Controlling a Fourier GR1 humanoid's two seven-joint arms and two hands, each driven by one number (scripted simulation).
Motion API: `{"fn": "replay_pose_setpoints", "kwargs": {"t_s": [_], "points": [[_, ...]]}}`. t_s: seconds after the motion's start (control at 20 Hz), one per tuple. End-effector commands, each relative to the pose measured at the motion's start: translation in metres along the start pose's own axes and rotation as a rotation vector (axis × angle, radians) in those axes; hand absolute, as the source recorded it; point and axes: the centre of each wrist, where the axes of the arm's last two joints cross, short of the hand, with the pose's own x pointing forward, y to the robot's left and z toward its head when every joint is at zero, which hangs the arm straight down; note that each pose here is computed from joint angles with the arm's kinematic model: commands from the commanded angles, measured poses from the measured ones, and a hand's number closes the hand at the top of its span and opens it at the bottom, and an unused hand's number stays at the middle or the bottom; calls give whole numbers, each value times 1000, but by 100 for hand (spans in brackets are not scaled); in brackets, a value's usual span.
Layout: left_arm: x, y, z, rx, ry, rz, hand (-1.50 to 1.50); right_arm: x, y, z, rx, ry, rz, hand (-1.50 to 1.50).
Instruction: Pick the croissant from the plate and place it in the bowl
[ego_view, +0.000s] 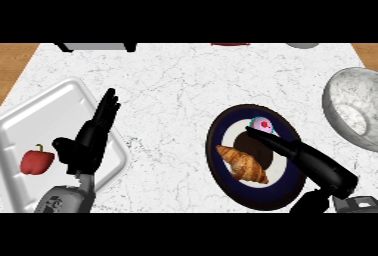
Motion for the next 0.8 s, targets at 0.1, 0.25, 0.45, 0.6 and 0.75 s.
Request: {"fn": "replay_pose_setpoints", "kwargs": {"t_s": [0.1, 0.25, 0.45, 0.6, 0.75], "points": [[-3, -11, 10, -11, 0, 14, 0, -8, -4, 10, 7, -35, -69, -150], [8, 1, -1, 1, -4, 2, 0, -18, 2, 4, 13, -31, -118, -150], [6, 8, -3, -2, 10, -13, 0, -12, 12, -22, 28, -6, -120, -150], [2, -6, -3, -9, 0, 6, 0, -19, 26, -25, 23, -7, -152, -150], [12, 8, -2, 1, -16, -6, 0, -24, 18, -1, 26, 2, -171, -150]]}}
